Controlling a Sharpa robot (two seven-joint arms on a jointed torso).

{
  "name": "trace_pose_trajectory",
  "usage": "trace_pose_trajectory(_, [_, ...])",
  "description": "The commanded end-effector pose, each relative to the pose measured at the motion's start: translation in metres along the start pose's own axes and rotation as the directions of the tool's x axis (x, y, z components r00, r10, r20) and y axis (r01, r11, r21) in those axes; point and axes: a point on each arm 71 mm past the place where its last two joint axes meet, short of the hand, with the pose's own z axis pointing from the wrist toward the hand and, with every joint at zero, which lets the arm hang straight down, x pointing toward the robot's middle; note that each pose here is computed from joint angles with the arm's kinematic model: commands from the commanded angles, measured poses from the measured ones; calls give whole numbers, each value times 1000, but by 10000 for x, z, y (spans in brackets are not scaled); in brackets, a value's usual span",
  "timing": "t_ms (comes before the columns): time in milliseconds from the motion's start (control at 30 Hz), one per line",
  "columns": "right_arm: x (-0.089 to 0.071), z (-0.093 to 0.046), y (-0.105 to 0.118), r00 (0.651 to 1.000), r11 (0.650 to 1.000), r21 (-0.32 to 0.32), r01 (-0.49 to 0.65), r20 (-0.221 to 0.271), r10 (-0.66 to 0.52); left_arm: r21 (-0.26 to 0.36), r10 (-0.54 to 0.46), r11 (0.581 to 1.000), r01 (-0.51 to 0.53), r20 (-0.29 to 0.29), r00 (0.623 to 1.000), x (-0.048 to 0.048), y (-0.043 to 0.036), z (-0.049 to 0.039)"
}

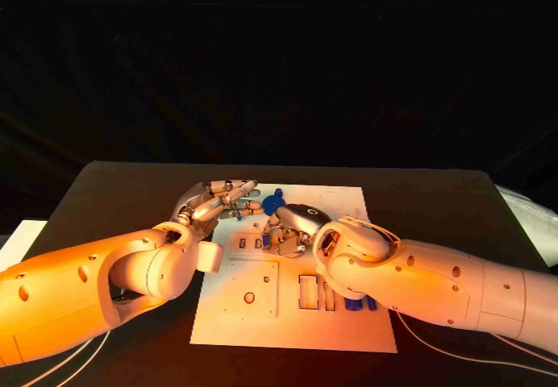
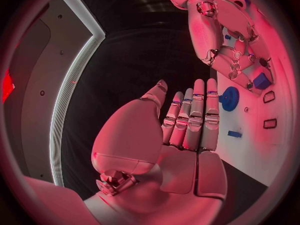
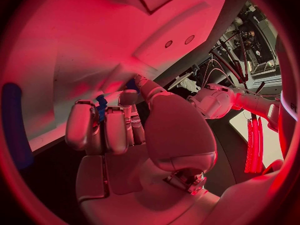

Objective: Assemble the parts on the task board

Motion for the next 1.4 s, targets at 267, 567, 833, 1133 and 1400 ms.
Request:
trace_pose_trajectory(267, [41,-24,-42,999,999,18,44,-33,-44,1,-10,1000,10,-22,1000,23,-2,3])
trace_pose_trajectory(567, [34,-20,-40,999,999,15,44,-21,-44,0,-12,1000,12,-26,1000,30,-1,4])
trace_pose_trajectory(833, [34,-19,-28,999,999,13,43,-18,-43,-2,-15,1000,15,-32,999,46,1,4])
trace_pose_trajectory(1133, [25,-21,-5,999,999,3,36,-3,-36,-3,-15,1000,15,-34,999,45,2,5])
trace_pose_trajectory(1400, [-38,-59,74,994,999,-41,2,109,2,-5,-15,1000,15,-34,999,35,6,11])
